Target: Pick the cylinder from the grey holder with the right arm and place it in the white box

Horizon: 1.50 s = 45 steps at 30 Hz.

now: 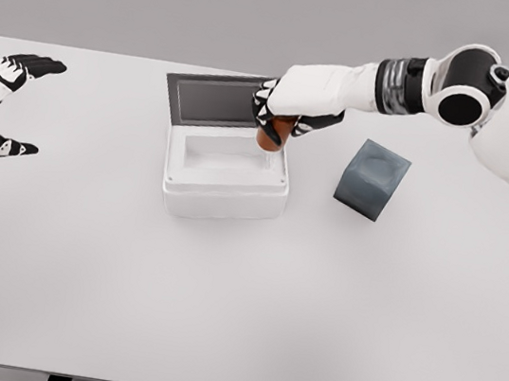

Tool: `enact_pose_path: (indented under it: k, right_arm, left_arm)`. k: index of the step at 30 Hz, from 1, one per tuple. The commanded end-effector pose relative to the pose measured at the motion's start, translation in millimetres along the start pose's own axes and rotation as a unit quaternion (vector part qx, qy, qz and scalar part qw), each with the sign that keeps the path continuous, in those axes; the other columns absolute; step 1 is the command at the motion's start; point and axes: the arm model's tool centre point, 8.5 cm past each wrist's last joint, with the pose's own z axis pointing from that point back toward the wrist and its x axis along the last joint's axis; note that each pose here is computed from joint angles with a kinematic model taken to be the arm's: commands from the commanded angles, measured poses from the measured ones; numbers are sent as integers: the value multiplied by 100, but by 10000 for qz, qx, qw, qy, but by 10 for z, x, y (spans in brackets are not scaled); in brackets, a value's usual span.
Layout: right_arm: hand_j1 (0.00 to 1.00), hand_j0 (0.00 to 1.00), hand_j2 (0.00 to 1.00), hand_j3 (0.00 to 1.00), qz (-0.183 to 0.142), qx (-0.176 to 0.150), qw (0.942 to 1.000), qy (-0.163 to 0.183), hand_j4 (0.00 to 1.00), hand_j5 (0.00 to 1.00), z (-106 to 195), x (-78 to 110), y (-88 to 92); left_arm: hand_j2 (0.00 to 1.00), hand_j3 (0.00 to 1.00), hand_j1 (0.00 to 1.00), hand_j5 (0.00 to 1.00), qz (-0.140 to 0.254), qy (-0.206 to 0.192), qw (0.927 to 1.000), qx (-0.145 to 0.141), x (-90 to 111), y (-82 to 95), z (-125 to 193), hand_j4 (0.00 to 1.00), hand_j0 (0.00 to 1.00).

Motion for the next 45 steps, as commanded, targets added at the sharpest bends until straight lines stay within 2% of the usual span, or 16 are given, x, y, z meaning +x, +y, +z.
enact_pose_path:
  k: [1, 8, 11, 17, 19, 21, 24, 27, 28, 31, 33, 38, 40, 41, 43, 45]
  right_arm:
    - [33, 33, 33, 33, -14, -24, 10000, -2, 33, 33, 2, 2, -9]
    - [49, 49, 49, 49, 7, -31, 10000, -24, 49, 49, -3, 18, -20]
    - [80, 80, 80, 80, 41, -16, 10000, -18, 80, 80, -1, 24, -21]
    - [88, 88, 88, 88, 176, -62, 9998, -122, 88, 88, -2, 111, -83]
    - [97, 97, 97, 97, 403, -182, 9987, -244, 97, 97, 57, 236, -198]
    - [98, 98, 98, 98, 513, -251, 9981, -211, 98, 98, 199, 262, -237]
    - [99, 99, 99, 99, 698, -863, 9936, 190, 99, 99, 710, 167, -540]
    - [99, 99, 99, 99, 789, -1316, 9866, 561, 99, 99, 1122, 74, -740]
    - [100, 100, 100, 100, 772, -1393, 9847, 713, 100, 100, 1278, 26, -747]
    - [100, 100, 100, 100, 648, -1470, 9818, 1013, 100, 100, 1567, -70, -643]
    - [100, 100, 100, 100, 476, -1490, 9810, 1149, 100, 100, 1722, -102, -470]
    - [100, 100, 100, 100, -130, -1145, 9855, 1246, 100, 100, 1789, -151, 146]
    - [100, 100, 100, 100, -349, -1243, 9837, 1254, 100, 100, 1777, -150, 311]
    - [100, 100, 100, 100, -509, -1368, 9804, 1324, 100, 100, 1829, -154, 428]
    - [100, 100, 100, 100, -382, -1436, 9814, 1216, 100, 100, 1847, 8, 434]
    - [100, 100, 100, 100, -205, -1438, 9834, 1087, 100, 100, 1965, 189, 364]
  left_arm:
    - [100, 100, 100, 100, 30, -2, 10000, 24, 0, 4, 0, 100, 100]
    - [100, 100, 100, 100, 24, 0, 10000, 20, -1, 8, 2, 100, 100]
    - [100, 100, 100, 100, 30, -2, 10000, 24, 0, 4, 0, 100, 100]
    - [100, 100, 100, 100, 28, -9, 10000, 26, 5, 6, -2, 100, 100]
    - [100, 100, 100, 100, 28, -9, 10000, 26, 5, 6, -2, 100, 100]
    - [100, 100, 100, 100, 22, -7, 10000, 21, 3, 10, -1, 100, 100]
    - [100, 100, 100, 100, 32, -5, 10000, 20, 4, 1, 1, 100, 100]
    - [100, 100, 100, 100, 35, 2, 10000, 19, 0, -1, 3, 100, 100]
    - [100, 100, 100, 100, 35, 2, 10000, 19, 0, -1, 3, 100, 100]
    - [100, 100, 100, 100, 35, 2, 10000, 19, 0, -1, 3, 100, 100]
    - [100, 100, 100, 100, 35, 2, 10000, 19, 0, -1, 3, 100, 100]
    - [100, 100, 100, 100, -248, 36, 9997, -82, -25, 25, -51, 100, 100]
    - [100, 100, 100, 100, -543, 11, 9983, -200, -9, 41, -122, 100, 100]
    - [100, 100, 100, 100, -718, -14, 9972, -208, 1, 93, -179, 100, 100]
    - [100, 100, 100, 100, -840, -250, 9959, -241, 96, 109, -381, 100, 100]
    - [100, 100, 100, 100, -897, -508, 9932, -538, 191, 93, -575, 100, 100]
